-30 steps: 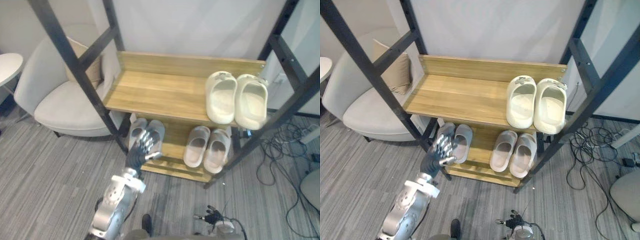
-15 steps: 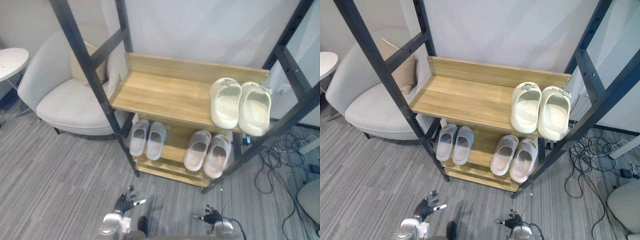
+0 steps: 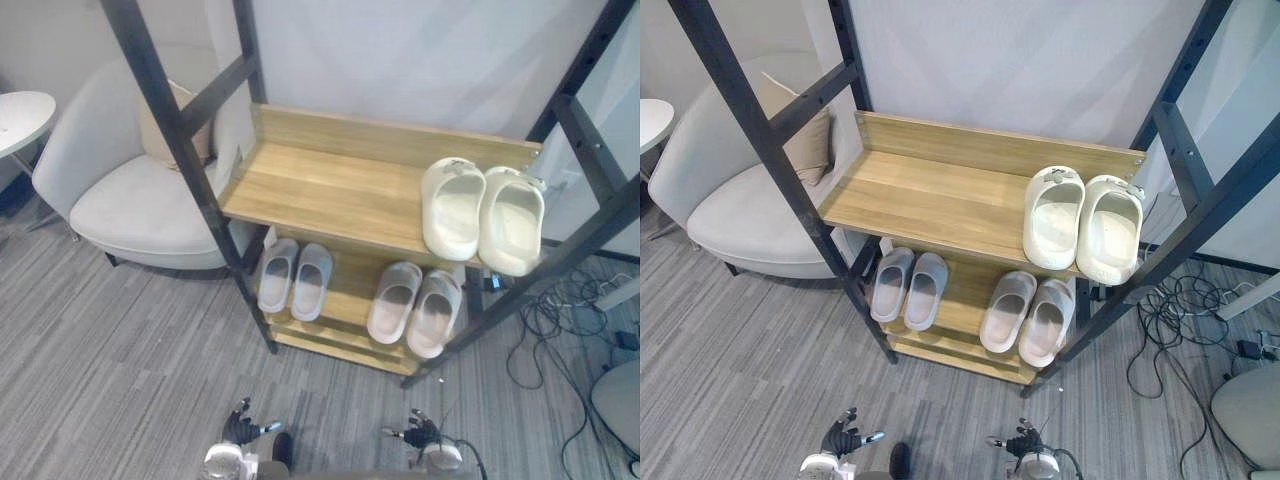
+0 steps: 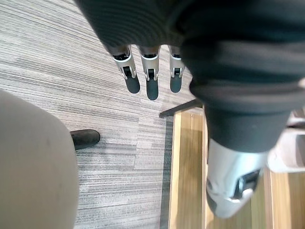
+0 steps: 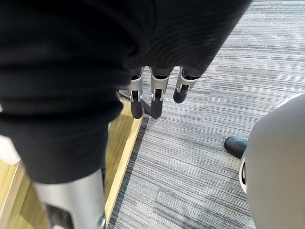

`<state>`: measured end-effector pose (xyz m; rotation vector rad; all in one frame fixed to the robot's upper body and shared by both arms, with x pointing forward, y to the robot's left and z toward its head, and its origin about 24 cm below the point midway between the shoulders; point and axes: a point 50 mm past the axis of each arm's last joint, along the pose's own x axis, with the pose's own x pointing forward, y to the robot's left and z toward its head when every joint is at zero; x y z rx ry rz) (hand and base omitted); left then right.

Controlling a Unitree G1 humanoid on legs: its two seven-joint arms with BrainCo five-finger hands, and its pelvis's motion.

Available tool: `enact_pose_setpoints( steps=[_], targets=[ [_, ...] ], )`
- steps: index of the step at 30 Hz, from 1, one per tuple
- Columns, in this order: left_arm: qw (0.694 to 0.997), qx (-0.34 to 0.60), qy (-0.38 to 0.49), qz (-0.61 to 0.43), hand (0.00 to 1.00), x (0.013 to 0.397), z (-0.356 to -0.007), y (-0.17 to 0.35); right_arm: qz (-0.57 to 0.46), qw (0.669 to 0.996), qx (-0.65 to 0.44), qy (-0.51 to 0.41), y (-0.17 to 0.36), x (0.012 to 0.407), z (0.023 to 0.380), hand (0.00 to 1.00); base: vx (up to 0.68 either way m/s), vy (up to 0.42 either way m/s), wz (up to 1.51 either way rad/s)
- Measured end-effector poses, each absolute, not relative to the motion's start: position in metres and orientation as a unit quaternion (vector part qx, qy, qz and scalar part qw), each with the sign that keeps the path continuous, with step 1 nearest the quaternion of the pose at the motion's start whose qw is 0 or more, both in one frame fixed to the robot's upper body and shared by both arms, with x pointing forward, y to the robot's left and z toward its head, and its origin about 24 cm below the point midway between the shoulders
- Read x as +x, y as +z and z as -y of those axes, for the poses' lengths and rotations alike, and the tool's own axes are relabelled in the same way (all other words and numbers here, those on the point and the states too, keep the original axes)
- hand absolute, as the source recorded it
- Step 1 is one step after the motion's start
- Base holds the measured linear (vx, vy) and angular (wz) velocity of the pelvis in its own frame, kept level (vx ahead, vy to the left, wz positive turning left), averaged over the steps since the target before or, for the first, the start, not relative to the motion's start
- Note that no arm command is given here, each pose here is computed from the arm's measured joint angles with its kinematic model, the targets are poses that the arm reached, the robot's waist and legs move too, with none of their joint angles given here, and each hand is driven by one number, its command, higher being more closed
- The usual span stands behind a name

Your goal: Organize the slippers on the shoe rack

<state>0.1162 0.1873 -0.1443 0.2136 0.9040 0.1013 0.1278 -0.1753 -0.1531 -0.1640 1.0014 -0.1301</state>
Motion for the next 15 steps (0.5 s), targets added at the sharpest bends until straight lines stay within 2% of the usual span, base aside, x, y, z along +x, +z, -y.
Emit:
enact_pose_setpoints(
  steps=[15],
  targets=[
    [0.889, 0.102, 0.047, -0.443, 0.00, 0.1179, -0.1854, -0.1469, -0.468, 0.877, -0.095, -0.045, -0.1510, 0.1341, 0.1723, 0.00, 0.00, 0.000, 0.00]
  ],
)
